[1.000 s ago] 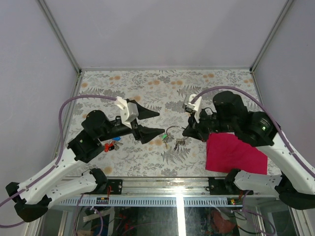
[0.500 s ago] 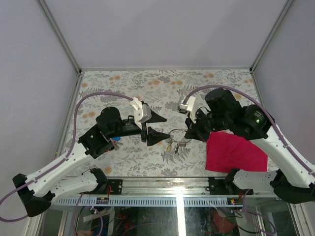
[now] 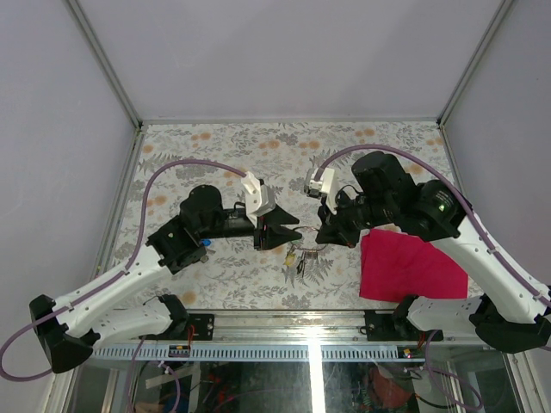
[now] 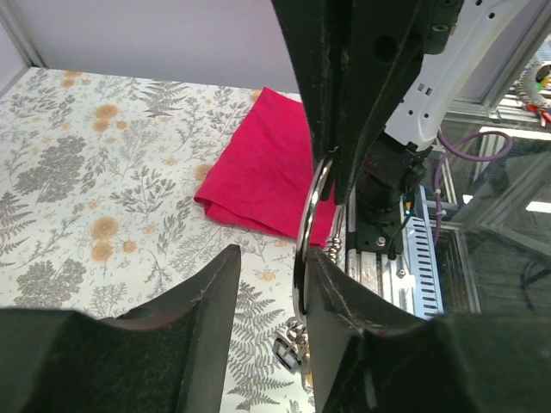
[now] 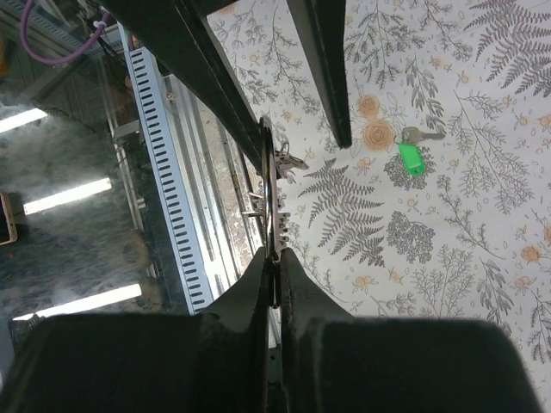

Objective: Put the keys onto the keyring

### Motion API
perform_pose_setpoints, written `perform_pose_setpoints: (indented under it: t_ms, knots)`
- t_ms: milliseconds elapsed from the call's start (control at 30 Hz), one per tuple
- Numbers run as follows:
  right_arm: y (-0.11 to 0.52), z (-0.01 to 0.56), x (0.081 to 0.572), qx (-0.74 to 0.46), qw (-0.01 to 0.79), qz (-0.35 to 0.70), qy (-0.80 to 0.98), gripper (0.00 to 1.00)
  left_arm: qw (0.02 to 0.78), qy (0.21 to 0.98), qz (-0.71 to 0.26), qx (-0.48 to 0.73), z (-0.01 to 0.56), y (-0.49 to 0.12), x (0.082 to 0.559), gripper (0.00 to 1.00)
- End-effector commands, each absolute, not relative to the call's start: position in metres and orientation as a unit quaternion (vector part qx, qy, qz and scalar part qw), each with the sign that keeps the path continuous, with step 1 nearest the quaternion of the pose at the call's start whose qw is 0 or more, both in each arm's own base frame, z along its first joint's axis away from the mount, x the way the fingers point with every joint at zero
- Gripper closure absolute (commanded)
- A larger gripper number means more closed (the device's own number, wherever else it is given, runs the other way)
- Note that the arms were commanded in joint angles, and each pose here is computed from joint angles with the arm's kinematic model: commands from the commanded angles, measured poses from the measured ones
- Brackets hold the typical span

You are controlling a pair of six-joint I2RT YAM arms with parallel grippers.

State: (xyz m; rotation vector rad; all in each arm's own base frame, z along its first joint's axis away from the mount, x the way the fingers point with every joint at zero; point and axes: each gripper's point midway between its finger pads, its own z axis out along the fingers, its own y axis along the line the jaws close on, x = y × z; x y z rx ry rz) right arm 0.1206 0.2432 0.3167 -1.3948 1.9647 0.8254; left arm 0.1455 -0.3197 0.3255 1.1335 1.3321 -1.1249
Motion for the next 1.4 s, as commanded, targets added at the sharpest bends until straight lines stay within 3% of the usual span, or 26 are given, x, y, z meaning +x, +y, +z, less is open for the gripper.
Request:
perform_pose_setpoints:
  t_ms: [0,133,400,533,700,1067,1233,1367]
  knots:
    - [0.257,0.342,0.118,-0.531,0.328,0.348,0.699,1.00,0.527,0.521,-0.472,0.477,0.344,-0.324,0.143,0.70]
    - [0.259,0.346,0.116,-0.530,0.342,0.358,0.689,1.00,0.531,0.523,-0.471,0.472,0.346,-0.323,0.144,0.98]
    - [0.259,0.380,0.116,-0.499,0.445,0.390,0.634,0.62,0.576,0.503,-0.506,0.399,0.373,-0.310,0.141,1.00]
    - [0.252,0.394,0.120,-0.448,0.522,0.404,0.603,0.55,0.604,0.486,-0.528,0.346,0.390,-0.298,0.140,1.00]
    - [0.249,0.404,0.121,-0.379,0.577,0.446,0.570,0.53,0.624,0.444,-0.567,0.304,0.408,-0.282,0.126,1.00]
    - [0.269,0.404,0.110,-0.339,0.565,0.543,0.520,0.52,0.626,0.414,-0.588,0.303,0.428,-0.275,0.113,1.00]
    - [0.274,0.412,0.107,-0.342,0.563,0.561,0.501,0.60,0.625,0.414,-0.589,0.302,0.428,-0.275,0.114,1.00]
    - [0.277,0.410,0.105,-0.344,0.557,0.567,0.500,0.75,0.626,0.415,-0.589,0.300,0.427,-0.275,0.114,1.00]
